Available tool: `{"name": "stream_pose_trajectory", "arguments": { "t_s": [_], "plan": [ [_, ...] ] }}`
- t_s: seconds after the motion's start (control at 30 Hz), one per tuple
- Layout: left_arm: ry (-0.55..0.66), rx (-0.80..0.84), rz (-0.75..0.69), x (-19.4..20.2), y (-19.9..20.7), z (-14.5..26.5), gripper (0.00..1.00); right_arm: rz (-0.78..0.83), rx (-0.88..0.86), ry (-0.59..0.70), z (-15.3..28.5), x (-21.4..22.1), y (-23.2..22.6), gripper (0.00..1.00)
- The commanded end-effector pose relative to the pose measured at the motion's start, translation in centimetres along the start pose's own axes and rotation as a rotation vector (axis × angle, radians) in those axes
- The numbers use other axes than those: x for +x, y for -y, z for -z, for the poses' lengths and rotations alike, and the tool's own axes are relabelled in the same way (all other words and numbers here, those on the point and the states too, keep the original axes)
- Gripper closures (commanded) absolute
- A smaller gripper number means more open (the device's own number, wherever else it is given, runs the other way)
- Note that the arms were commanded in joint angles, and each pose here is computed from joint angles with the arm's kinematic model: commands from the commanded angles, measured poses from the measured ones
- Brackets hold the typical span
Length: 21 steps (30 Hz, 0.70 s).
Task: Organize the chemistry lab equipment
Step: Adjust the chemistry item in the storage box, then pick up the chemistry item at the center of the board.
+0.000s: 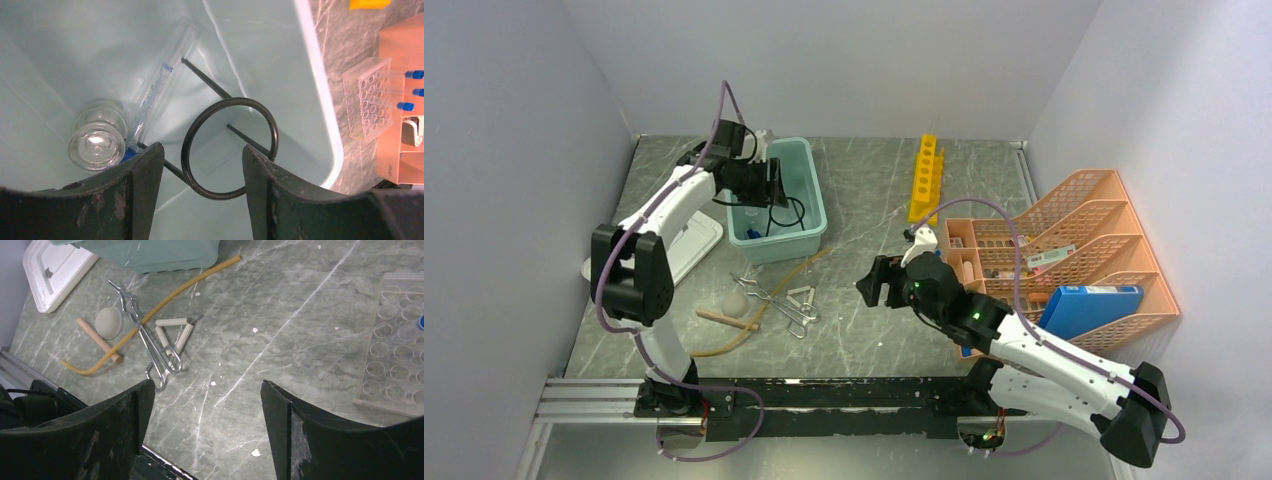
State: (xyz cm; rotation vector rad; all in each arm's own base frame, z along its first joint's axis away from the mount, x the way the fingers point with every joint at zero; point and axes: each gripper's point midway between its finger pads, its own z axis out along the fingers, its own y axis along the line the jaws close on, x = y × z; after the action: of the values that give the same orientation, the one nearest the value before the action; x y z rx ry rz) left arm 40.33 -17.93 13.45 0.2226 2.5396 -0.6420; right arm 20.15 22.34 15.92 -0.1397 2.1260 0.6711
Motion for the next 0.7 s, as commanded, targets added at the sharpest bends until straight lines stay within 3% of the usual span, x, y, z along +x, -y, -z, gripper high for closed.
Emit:
{"name": "stream_pose_trajectory", "arguments": {
  "t_s": [0.0,0.43,0.67],
  "plan": [
    [0.12,-0.036,-0.044,-3.3,1.2,3.6,0.36,0.057,-0.061,0.029,0.1,-1.7,-1.6,0.18],
    [0.362,-0.131,-0.105,-4.5,2.1,12.4,0.3,0.252,-0.37,-0.092,-1.9,0.2,-8.2,0.22],
    [0.401,-0.071,-0.13,-2.1,3.4,14.4,0.3,0.316,-0.359,-0.127,-4.3,1.4,-9.1,0.28]
  ]
}}
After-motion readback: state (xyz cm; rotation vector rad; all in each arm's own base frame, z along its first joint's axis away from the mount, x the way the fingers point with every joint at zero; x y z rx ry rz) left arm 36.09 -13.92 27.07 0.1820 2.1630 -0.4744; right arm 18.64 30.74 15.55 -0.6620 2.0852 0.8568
